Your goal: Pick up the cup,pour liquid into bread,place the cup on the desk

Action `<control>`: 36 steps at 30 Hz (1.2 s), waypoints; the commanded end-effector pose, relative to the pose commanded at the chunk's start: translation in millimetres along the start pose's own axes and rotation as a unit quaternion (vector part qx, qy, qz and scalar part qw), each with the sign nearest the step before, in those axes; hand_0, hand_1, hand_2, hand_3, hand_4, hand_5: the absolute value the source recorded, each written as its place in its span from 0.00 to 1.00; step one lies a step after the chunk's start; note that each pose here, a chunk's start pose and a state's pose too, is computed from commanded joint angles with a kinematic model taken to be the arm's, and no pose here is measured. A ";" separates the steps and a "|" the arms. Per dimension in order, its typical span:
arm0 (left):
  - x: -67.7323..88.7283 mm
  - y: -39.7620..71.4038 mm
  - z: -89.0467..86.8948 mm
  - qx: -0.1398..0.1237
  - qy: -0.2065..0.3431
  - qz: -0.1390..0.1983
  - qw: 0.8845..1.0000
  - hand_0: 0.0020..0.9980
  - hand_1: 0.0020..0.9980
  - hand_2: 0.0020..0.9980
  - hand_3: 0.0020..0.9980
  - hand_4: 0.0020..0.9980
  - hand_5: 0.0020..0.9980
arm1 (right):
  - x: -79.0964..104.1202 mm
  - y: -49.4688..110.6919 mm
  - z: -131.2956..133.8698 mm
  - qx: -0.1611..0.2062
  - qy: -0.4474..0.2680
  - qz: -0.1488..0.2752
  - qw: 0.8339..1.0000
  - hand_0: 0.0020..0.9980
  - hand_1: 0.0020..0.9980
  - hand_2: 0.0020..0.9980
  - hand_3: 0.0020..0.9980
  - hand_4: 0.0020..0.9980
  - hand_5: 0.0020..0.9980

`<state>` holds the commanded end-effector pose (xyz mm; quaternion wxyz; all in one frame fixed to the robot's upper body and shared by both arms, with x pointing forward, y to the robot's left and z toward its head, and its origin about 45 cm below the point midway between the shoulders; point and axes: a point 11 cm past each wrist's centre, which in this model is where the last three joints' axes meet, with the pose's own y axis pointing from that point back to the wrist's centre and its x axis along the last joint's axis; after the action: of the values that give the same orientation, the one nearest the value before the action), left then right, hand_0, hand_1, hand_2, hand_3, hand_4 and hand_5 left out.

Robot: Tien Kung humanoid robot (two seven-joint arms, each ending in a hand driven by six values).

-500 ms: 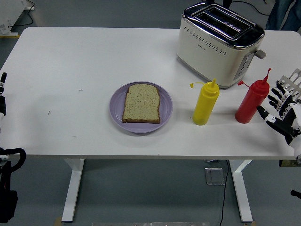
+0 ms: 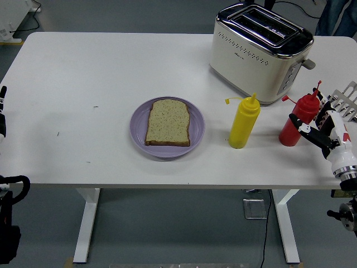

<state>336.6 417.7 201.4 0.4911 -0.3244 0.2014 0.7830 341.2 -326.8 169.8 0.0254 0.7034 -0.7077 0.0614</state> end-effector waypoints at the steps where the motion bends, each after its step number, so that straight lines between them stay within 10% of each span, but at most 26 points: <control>1: 0.1 0.0 0.1 0.000 0.000 0.000 1.000 0.79 0.74 0.74 0.69 0.57 1.00 | -0.6 -0.7 -0.1 0.000 0.000 0.000 1.000 0.93 0.88 0.93 1.00 0.87 0.24; 9: 0.7 0.1 0.5 -0.001 0.000 0.001 1.000 0.79 0.74 0.74 0.69 0.57 1.00 | -12.7 -9.0 1.9 0.001 -0.018 0.009 1.000 0.84 0.79 0.80 0.91 0.86 0.22; 10: 0.7 0.1 0.4 -0.001 0.000 0.001 1.000 0.79 0.74 0.74 0.69 0.57 1.00 | -14.2 -10.1 2.1 0.001 -0.022 0.012 1.000 0.74 0.69 0.64 0.78 0.85 0.20; 15: 1.1 0.3 0.3 0.000 -0.001 0.001 1.000 0.79 0.74 0.74 0.69 0.57 1.00 | -18.2 -12.8 3.6 -0.001 -0.040 0.025 0.999 0.74 0.69 0.64 0.78 0.85 0.20; 16: 1.2 0.3 0.2 0.000 -0.001 0.001 1.000 0.79 0.74 0.74 0.69 0.57 1.00 | -18.7 -13.2 4.2 -0.003 -0.046 0.029 0.999 0.56 0.52 0.49 0.56 0.83 0.17; 21: 2.2 0.8 -0.2 0.000 -0.001 0.002 1.000 0.79 0.74 0.74 0.69 0.57 1.00 | -20.6 -14.7 6.5 -0.007 -0.074 0.045 0.996 0.56 0.52 0.49 0.56 0.83 0.17; 22: 2.3 1.0 -0.4 0.001 -0.002 0.003 1.000 0.79 0.74 0.74 0.69 0.57 1.00 | -20.8 -14.9 7.1 -0.008 -0.081 0.049 0.995 0.31 0.30 0.37 0.40 0.80 0.13; 36: 4.4 2.3 -1.6 0.003 -0.003 0.005 1.000 0.79 0.73 0.73 0.69 0.57 1.00 | -12.5 -15.3 9.7 -0.008 -0.103 0.095 0.990 0.07 0.13 0.26 0.32 0.77 0.12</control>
<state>333.6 418.5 197.2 0.4888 -0.3195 0.2035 0.7859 357.1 -315.7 159.5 -0.0483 0.6350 -0.7709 -0.0152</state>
